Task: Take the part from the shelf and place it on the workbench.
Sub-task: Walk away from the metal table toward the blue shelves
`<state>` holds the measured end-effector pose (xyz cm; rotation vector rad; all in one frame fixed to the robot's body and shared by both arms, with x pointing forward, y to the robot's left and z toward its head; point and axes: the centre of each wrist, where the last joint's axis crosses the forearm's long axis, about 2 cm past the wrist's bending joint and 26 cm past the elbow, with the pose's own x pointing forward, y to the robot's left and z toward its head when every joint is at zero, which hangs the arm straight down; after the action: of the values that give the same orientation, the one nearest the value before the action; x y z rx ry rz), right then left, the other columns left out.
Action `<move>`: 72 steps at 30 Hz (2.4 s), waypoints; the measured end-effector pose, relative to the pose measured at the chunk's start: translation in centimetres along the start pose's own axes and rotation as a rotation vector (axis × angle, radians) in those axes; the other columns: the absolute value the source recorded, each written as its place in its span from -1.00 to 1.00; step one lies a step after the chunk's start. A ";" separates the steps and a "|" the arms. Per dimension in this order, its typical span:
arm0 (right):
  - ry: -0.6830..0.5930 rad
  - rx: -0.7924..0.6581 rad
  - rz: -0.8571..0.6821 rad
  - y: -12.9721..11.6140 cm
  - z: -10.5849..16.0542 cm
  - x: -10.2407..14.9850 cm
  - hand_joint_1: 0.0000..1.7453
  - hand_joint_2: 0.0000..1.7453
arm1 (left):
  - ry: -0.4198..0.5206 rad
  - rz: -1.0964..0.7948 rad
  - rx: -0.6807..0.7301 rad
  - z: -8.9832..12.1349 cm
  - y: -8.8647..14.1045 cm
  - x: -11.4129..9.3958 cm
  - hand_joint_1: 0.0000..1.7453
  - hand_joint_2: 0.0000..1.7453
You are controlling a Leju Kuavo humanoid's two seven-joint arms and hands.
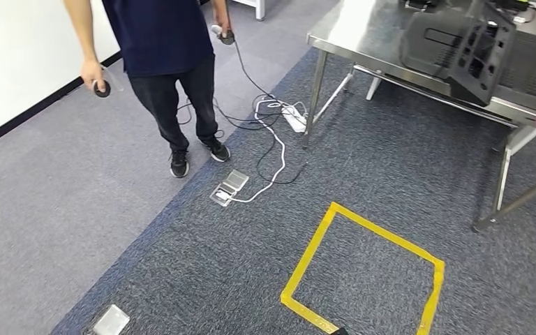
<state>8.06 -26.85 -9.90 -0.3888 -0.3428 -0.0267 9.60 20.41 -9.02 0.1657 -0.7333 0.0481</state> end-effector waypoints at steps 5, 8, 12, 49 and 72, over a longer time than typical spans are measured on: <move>0.003 -0.004 0.004 0.1 0.1 -0.2 -1.00 1.00 | -0.010 0.011 -0.001 0.0 0.1 0.0 -1.00 -1.00; -0.001 0.002 0.015 0.2 0.1 -0.2 -1.00 1.00 | -0.008 0.012 0.003 0.0 0.3 -0.3 -1.00 -1.00; -0.007 0.005 0.027 0.3 0.2 -0.1 -1.00 1.00 | -0.012 0.015 0.010 0.0 0.7 -0.4 -1.00 -1.00; -0.013 0.008 0.064 0.0 0.0 -0.2 -1.00 1.00 | -0.006 0.027 0.013 0.0 1.3 -0.9 -1.00 -1.00; -0.026 -0.003 0.122 -0.9 -0.4 -0.4 -1.00 1.00 | -0.011 0.032 0.022 -0.1 1.3 -0.6 -1.00 -1.00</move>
<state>7.73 -27.82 -10.09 -0.4130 -0.3441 0.0969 9.12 21.71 -9.35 0.1757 -0.7465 0.0863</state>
